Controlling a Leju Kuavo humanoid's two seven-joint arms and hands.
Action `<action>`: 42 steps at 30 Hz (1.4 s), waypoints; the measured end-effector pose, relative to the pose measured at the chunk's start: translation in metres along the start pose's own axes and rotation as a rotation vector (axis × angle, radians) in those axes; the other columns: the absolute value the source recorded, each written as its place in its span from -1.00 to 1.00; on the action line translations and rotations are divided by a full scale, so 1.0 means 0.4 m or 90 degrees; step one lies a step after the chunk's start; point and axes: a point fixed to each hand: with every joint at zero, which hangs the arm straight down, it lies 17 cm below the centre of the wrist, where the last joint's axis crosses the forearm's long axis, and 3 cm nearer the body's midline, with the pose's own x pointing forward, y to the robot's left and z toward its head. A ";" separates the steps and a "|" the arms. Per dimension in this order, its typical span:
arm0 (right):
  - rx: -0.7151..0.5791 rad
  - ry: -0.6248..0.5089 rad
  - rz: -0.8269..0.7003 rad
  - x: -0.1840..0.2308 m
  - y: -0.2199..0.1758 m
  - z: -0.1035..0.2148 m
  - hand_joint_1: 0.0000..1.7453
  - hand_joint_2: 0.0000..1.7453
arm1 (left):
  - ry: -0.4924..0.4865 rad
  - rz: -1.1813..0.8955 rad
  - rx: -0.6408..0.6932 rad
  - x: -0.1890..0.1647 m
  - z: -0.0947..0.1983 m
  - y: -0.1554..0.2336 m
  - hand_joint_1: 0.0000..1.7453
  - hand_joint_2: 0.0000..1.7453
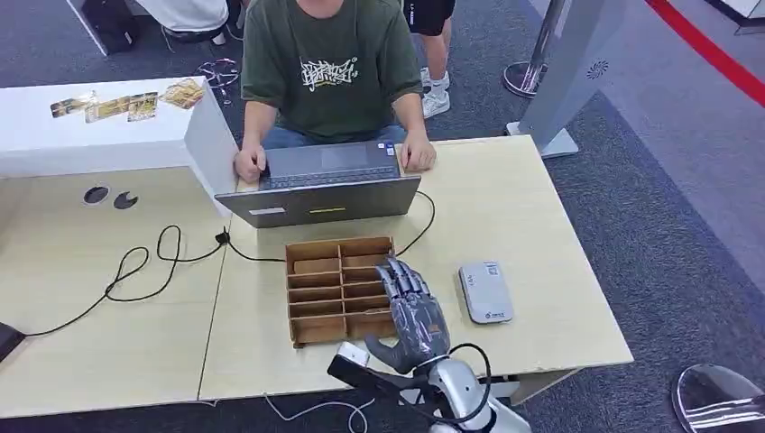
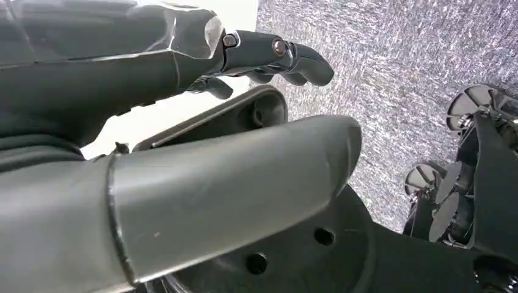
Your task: Pass the card to the sensor for recognition and then transmit it.
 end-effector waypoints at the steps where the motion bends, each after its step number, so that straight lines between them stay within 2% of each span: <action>1: 0.001 -0.002 0.001 0.003 0.004 -0.003 -1.00 1.00 | 0.000 -0.001 0.000 0.001 0.000 0.000 -1.00 -1.00; 14: 0.038 0.000 -0.001 0.007 0.059 -0.008 -1.00 1.00 | 0.003 -0.004 0.001 -0.001 0.001 -0.001 -1.00 -1.00; 22: 0.044 0.003 0.059 -0.013 0.067 -0.002 -1.00 1.00 | 0.004 -0.002 0.001 -0.001 0.001 0.000 -1.00 -1.00; 28: 0.019 -0.009 0.144 -0.031 0.046 0.005 -1.00 1.00 | 0.005 0.000 0.001 -0.002 0.000 0.000 -1.00 -1.00; 42: 0.033 -0.031 0.162 -0.037 0.049 0.016 -1.00 1.00 | 0.006 0.006 0.000 -0.001 0.000 0.001 -1.00 -1.00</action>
